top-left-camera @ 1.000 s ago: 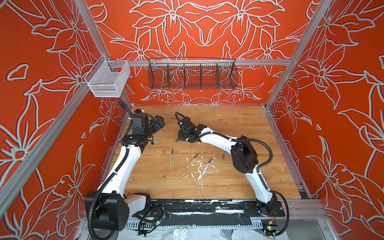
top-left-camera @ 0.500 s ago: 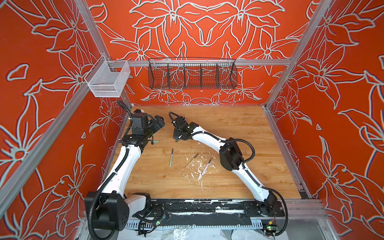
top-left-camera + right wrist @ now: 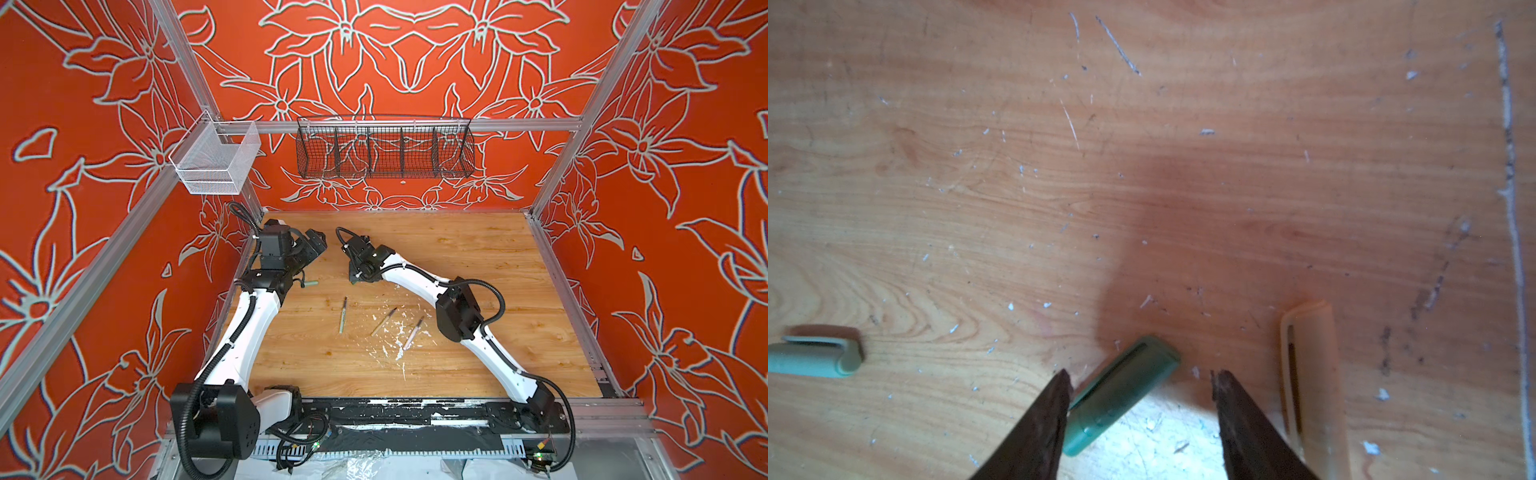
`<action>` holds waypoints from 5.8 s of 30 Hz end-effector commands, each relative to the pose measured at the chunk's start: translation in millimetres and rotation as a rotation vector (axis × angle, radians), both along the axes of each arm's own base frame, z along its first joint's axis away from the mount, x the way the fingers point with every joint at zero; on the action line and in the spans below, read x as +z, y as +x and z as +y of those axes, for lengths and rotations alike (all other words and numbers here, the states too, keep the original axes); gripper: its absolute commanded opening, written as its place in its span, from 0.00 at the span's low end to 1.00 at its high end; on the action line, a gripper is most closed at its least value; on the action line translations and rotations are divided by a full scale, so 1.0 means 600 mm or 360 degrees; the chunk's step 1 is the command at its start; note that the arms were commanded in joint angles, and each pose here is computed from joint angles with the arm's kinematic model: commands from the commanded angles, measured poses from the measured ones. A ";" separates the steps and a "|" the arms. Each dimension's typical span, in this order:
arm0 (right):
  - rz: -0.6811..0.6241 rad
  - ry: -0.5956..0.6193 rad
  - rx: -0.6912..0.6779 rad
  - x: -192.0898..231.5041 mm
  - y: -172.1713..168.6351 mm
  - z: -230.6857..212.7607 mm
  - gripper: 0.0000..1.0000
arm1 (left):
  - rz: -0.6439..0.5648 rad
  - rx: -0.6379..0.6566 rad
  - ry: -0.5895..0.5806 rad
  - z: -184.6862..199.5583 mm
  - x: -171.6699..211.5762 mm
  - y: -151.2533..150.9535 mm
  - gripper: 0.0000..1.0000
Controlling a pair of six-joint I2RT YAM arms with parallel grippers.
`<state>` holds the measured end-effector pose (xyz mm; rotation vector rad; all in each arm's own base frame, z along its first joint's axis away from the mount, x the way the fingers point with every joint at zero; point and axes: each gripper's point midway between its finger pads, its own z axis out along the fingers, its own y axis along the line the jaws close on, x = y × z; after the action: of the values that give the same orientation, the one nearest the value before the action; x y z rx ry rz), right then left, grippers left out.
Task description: Insert the pens into the pen caps
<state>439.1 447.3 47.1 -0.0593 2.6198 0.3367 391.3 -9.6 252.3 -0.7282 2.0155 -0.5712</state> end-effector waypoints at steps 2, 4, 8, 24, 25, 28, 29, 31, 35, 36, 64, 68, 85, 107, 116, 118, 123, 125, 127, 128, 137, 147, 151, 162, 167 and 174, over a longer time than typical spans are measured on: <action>0.0007 -0.0067 0.0002 -0.026 -0.001 0.000 0.58 | -0.0002 0.0001 -0.0045 0.000 -0.004 0.006 0.92; 0.0014 -0.0066 0.0012 -0.028 -0.003 0.003 0.58 | -0.0004 -0.0006 -0.0051 -0.001 -0.005 0.007 0.92; 0.0024 -0.0100 0.0015 -0.032 -0.006 -0.004 0.58 | -0.0008 -0.0022 -0.0067 -0.004 -0.004 0.008 0.92; 0.0015 -0.0253 0.0090 -0.015 -0.028 -0.038 0.54 | 0.0004 -0.0025 -0.0096 -0.002 -0.009 0.012 0.92; 0.0012 -0.0257 0.0103 -0.011 -0.029 -0.038 0.53 | 0.0005 -0.0023 -0.0096 -0.002 -0.009 0.012 0.92; 0.0017 -0.0253 0.0139 -0.004 -0.033 -0.036 0.51 | 0.0007 -0.0027 -0.0097 -0.003 -0.010 0.012 0.92; 0.0018 -0.0235 0.0158 -0.002 -0.034 -0.032 0.50 | 0.0007 -0.0027 -0.0098 -0.002 -0.010 0.012 0.92; 0.0031 -0.0181 0.0208 0.000 -0.035 -0.020 0.49 | 0.0008 -0.0025 -0.0100 -0.002 -0.011 0.013 0.92; 0.0072 -0.0065 0.0305 0.001 -0.036 0.004 0.45 | 0.0018 -0.0027 -0.0101 -0.002 -0.015 0.014 0.92; 0.0072 -0.0047 0.0323 0.004 -0.035 0.008 0.45 | 0.0019 -0.0029 -0.0101 -0.003 -0.015 0.014 0.92; 0.0077 0.0121 0.0121 0.023 -0.002 -0.015 0.28 | 0.0033 -0.0036 -0.0140 0.001 -0.021 0.020 0.92; 0.0087 0.0112 0.0117 0.016 0.000 -0.018 0.27 | 0.0044 -0.0046 -0.0157 0.000 -0.023 0.023 0.92; 0.0121 -0.0022 0.0125 -0.015 -0.001 -0.033 0.22 | 0.0052 -0.0055 -0.0162 -0.001 -0.027 0.025 0.92; 0.0132 0.0014 0.0186 -0.009 -0.015 -0.008 0.17 | 0.0061 -0.0055 -0.0161 0.000 -0.030 0.026 0.92; -0.0032 0.0182 0.0182 0.105 -0.019 -0.009 0.14 | 0.0045 -0.0083 -0.0166 -0.005 -0.026 0.026 0.93; -0.0049 0.0201 0.0145 0.123 -0.024 -0.030 0.14 | 0.0040 -0.0106 -0.0173 -0.009 -0.025 0.027 0.93; -0.0026 0.0212 0.0004 0.115 -0.055 -0.143 0.14 | 0.0025 -0.0206 -0.0213 -0.033 -0.021 0.029 0.92; -0.0020 0.0173 -0.0063 0.105 -0.074 -0.204 0.14 | 0.0027 -0.0272 -0.0221 -0.057 -0.020 0.028 0.92; 0.0015 0.0139 -0.0118 0.089 -0.096 -0.256 0.14 | 0.0028 -0.0370 -0.0227 -0.092 -0.018 0.025 0.92; 0.0041 0.0113 -0.0140 0.077 -0.107 -0.282 0.14 | 0.0030 -0.0434 -0.0227 -0.116 -0.018 0.022 0.91; 0.0187 0.0047 -0.0241 0.008 -0.162 -0.386 0.14 | -0.0025 -0.1033 -0.0085 -0.322 -0.003 -0.053 0.91; 0.0243 0.0080 -0.0280 -0.025 -0.159 -0.391 0.14 | 0.0025 -0.1087 -0.0042 -0.344 -0.028 -0.059 0.92; 0.0257 0.0072 -0.0313 -0.040 -0.162 -0.397 0.17 | 0.0040 -0.1087 -0.0042 -0.344 -0.031 -0.057 0.92; 0.0263 0.0028 -0.0339 -0.017 -0.167 -0.415 0.34 | 0.0035 -0.1086 -0.0037 -0.344 -0.028 -0.058 0.92; 0.0165 -0.0088 -0.0399 0.033 -0.165 -0.456 0.39 | 0.0035 -0.1079 -0.0039 -0.343 -0.027 -0.058 0.93; 0.0234 -0.0247 -0.0540 0.029 -0.167 -0.528 0.36 | 0.0165 -0.0992 0.0034 -0.327 -0.050 -0.049 0.99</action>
<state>345.6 152.3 68.9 0.3397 2.6936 0.1571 355.4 -209.7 220.9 -0.0774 2.3169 -0.9350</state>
